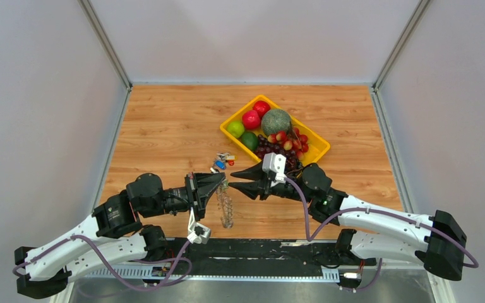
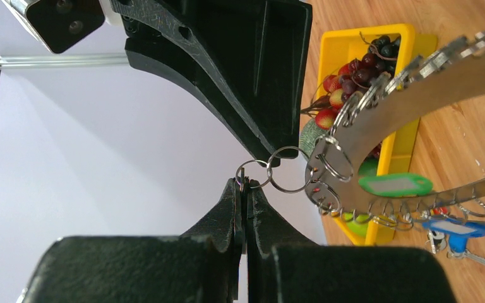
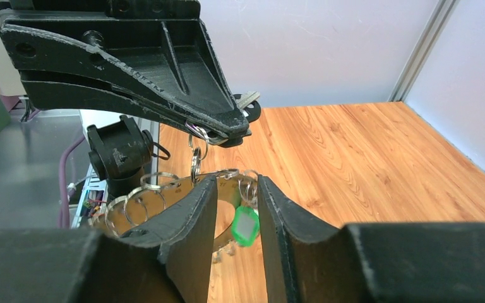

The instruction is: Remove the keys from the keyring

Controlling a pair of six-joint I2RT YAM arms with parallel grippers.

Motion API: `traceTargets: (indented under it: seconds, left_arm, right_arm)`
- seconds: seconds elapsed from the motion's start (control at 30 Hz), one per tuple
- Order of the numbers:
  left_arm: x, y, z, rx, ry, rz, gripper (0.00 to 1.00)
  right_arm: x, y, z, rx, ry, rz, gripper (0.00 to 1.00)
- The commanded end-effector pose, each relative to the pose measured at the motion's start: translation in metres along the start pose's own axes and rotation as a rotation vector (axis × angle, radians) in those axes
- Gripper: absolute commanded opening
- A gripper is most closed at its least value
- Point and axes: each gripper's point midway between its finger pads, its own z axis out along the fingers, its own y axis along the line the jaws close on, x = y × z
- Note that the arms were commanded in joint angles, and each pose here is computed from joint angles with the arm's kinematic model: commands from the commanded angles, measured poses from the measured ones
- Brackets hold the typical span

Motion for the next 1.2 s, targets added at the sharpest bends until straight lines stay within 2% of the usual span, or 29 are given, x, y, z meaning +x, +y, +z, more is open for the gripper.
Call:
traceTargets:
  seconds: [0.0, 0.47, 0.83, 1.17]
  left_arm:
    - [-0.007, 0.023, -0.004, -0.076, -0.027, 0.040, 0.00]
    - [-0.014, 0.024, -0.005, -0.071, -0.066, 0.039, 0.00]
    - [-0.014, 0.022, -0.004, -0.063, -0.063, 0.044, 0.00]
    - [-0.013, 0.022, -0.004, -0.063, -0.060, 0.044, 0.00]
  right_arm:
    - [-0.012, 0.007, -0.001, -0.037, -0.046, -0.004, 0.34]
    - [-0.023, -0.004, -0.003, 0.002, -0.032, -0.088, 0.34]
    - [-0.025, 0.019, 0.009, -0.146, -0.050, -0.086, 0.32]
    - [-0.026, 0.021, 0.004, -0.149, -0.049, -0.088, 0.32]
